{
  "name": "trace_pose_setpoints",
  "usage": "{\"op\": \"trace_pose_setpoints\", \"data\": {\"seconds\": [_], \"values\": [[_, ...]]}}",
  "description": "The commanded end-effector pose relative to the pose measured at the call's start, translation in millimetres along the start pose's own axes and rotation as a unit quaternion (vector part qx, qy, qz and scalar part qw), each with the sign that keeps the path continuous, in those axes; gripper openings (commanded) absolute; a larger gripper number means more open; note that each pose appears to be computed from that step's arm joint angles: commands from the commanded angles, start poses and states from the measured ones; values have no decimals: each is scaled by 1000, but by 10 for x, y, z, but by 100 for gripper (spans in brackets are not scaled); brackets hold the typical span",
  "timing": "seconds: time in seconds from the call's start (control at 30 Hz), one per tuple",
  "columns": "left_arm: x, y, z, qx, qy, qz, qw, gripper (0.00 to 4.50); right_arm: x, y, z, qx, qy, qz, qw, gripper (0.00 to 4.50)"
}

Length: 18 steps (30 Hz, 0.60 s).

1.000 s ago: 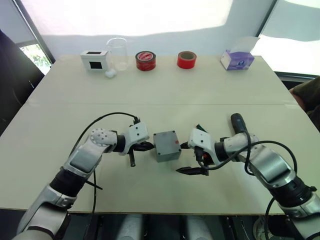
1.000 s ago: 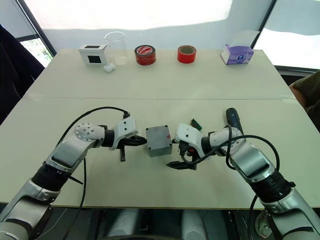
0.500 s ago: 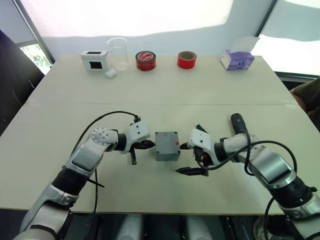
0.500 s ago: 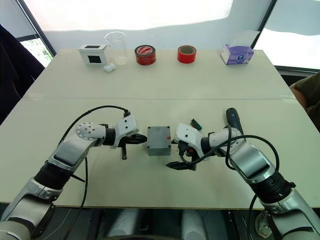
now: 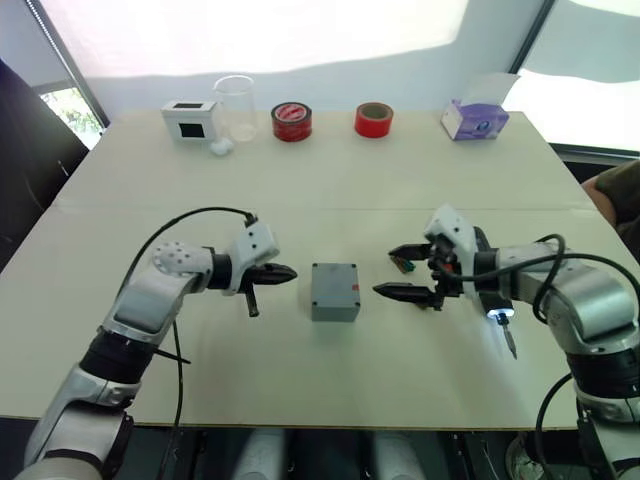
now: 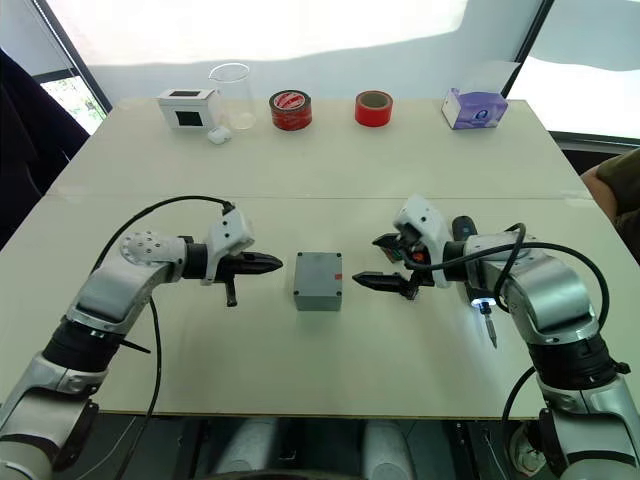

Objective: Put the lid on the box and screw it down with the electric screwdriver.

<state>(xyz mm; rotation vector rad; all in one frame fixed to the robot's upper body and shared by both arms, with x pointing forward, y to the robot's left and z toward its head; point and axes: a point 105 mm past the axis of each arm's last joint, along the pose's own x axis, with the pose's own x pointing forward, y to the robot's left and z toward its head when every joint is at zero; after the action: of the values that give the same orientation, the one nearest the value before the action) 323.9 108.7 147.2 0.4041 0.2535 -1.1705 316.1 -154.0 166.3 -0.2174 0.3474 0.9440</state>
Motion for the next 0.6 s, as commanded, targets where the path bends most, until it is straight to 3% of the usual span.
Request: {"op": "trace_pose_setpoints", "data": {"seconds": [0.03,0.13,0.17,0.23,0.37,0.6], "values": [[-60,53,432,26,-66,8,997,0,-7,-441,-124,-12,-11,-116,993,446],[-7,-12,430,25,-64,-8,998,0,62,-536,-250,-21,0,-139,990,446],[6,-21,403,24,-60,-9,998,0,86,-568,-268,-21,-2,-146,989,425],[21,-32,348,25,-50,-10,998,0,139,-597,-301,-20,-3,-148,989,380],[16,-44,347,23,-50,-11,998,0,172,-608,-303,-19,-7,-141,990,235],[20,-67,340,20,-52,-11,998,0,252,-555,-249,-18,-20,-124,992,235]]}}
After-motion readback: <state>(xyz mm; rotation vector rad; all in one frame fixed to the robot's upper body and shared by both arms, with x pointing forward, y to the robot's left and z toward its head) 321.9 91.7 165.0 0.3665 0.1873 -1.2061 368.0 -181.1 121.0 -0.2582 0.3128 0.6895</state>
